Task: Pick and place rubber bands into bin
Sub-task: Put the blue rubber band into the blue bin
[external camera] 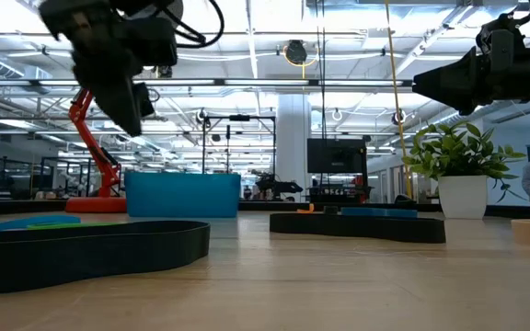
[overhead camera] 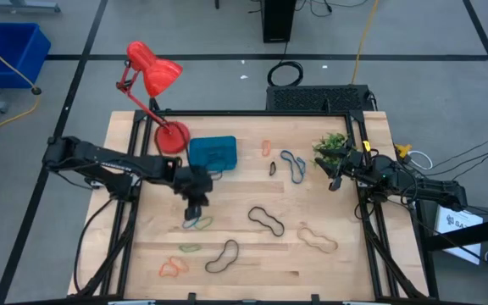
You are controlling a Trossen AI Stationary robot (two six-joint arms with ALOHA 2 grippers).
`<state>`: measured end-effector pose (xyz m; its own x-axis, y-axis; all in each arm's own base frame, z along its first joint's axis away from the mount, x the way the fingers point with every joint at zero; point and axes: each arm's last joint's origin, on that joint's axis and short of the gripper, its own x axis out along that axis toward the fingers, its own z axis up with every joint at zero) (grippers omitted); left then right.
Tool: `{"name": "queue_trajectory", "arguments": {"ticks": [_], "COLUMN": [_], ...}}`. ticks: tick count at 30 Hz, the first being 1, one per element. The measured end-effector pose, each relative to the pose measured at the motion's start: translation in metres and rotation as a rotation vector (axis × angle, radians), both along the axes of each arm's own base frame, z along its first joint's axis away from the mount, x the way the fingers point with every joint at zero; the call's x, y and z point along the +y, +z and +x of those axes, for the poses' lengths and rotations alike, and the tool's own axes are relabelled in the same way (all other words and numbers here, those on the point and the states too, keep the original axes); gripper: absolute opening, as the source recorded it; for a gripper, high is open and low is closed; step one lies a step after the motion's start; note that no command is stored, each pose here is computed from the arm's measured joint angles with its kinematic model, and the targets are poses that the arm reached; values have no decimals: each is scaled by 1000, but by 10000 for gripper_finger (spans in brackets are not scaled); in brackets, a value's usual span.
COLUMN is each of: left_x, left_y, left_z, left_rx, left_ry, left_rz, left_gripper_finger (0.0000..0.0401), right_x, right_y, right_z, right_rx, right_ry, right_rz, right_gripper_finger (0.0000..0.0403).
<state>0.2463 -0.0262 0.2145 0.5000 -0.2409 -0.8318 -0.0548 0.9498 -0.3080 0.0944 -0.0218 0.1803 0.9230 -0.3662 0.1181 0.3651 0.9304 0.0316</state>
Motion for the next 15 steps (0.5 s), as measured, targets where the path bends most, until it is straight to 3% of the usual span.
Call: {"name": "queue_trajectory", "arguments": {"ticks": [6,12,15], "left_x": [-28,-46,-49], "left_y": [-3,-6,-7], "left_z": [-8,-17,-20], "left_rx": [48,44,59], "left_ry": [-76,-208,-220], "left_rz": [34,258,293], "left_gripper_finger": [63,63,63], "right_x": [0,0,0], "right_y": [0,0,0], "right_z": [0,0,0], "right_rx": [0,0,0], "right_ry": [0,0,0], "right_rz": [0,0,0], "right_gripper_finger": [169,169,169]}}
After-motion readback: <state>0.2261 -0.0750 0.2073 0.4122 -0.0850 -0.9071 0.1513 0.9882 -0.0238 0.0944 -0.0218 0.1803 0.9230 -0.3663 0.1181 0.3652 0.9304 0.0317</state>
